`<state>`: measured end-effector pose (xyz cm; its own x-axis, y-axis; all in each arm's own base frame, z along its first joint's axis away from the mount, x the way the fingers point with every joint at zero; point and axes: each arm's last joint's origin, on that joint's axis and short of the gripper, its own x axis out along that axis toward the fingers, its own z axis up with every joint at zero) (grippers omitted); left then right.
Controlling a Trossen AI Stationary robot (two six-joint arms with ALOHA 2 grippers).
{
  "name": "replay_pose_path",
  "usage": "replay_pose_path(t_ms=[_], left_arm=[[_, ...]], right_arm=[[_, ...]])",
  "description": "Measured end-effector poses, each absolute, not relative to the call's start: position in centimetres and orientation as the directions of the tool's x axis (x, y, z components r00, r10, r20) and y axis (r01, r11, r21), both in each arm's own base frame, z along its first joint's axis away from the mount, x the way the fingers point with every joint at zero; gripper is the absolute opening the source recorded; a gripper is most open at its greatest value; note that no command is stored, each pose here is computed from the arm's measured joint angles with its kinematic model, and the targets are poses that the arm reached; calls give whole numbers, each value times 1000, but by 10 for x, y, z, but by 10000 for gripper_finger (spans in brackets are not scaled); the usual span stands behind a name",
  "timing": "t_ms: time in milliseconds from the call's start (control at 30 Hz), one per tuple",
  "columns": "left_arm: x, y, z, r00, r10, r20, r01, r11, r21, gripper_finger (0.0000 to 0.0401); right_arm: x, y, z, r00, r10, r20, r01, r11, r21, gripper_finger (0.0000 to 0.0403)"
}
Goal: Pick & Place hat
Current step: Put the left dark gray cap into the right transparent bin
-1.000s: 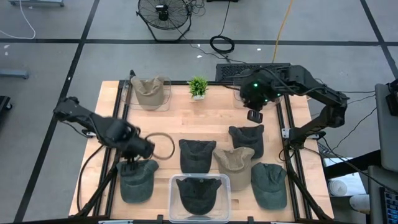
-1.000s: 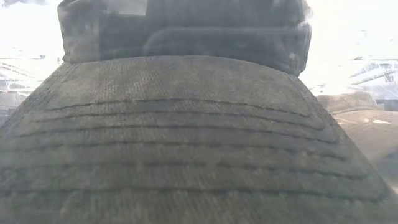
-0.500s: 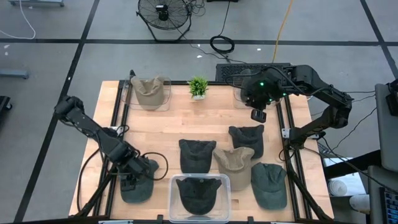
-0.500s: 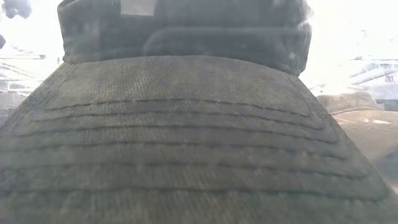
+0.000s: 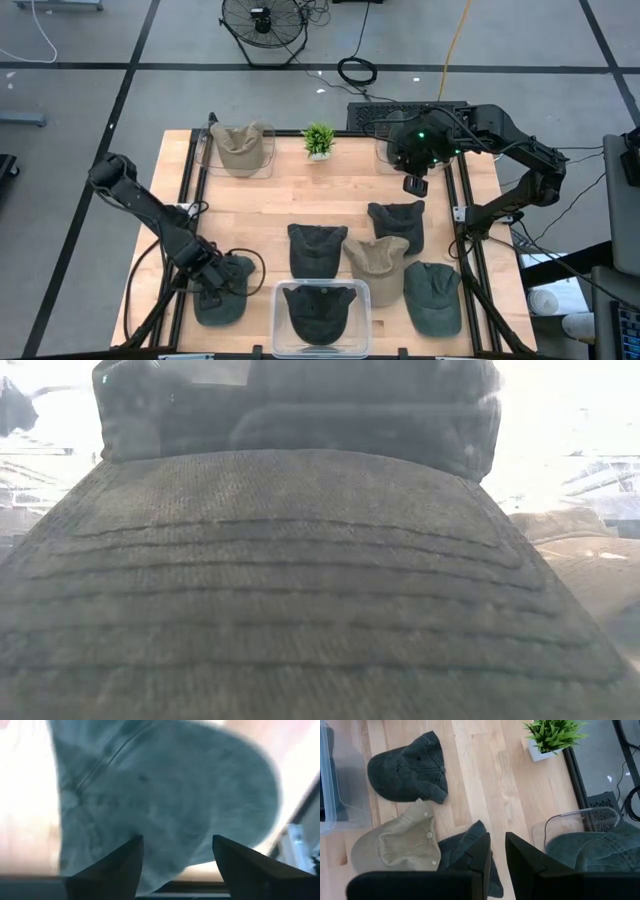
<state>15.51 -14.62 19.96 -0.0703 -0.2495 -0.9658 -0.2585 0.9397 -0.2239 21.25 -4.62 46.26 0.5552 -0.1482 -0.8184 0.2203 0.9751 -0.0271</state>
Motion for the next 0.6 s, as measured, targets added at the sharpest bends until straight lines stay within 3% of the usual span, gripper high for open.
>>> replay_pose_path(t_ms=[433,600], left_arm=[[143,-149,171,-74,-284,-956,-319,915,-247,231],[142,-147,168,-77,-272,-959,-322,917,-234,182]], right_arm=[[213,-46,463,559,-149,-816,240,971,-13,50],[213,-46,463,559,-149,-816,240,971,-13,50]])
